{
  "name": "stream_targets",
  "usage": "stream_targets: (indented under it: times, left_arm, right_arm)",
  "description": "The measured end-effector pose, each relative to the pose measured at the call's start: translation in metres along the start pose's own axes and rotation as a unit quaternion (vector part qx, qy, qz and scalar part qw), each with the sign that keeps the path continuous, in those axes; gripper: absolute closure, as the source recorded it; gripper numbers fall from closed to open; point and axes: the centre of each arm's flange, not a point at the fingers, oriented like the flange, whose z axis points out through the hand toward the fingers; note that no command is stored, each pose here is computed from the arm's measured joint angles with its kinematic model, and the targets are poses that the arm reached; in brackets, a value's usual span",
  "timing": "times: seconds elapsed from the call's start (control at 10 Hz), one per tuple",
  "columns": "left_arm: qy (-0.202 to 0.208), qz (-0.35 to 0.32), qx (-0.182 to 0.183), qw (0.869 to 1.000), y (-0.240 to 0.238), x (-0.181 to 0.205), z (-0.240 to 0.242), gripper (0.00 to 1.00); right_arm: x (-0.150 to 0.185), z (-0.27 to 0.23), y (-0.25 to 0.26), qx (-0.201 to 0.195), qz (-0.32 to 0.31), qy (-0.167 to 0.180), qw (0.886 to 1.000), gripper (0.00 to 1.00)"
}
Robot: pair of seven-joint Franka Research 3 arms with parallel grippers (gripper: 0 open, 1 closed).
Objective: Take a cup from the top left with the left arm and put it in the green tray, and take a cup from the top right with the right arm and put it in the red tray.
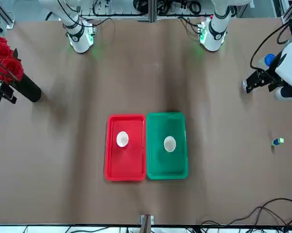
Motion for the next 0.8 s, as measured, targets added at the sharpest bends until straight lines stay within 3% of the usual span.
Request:
stream_targets:
  times: [0.8]
  left_arm:
    - [0.006,0.001,-0.002,1.000,-0.001,0.008,0.006,0.00]
  right_arm:
    - [-0.018,-0.030,-0.001,0.007,0.026,0.015,1.000,0.30]
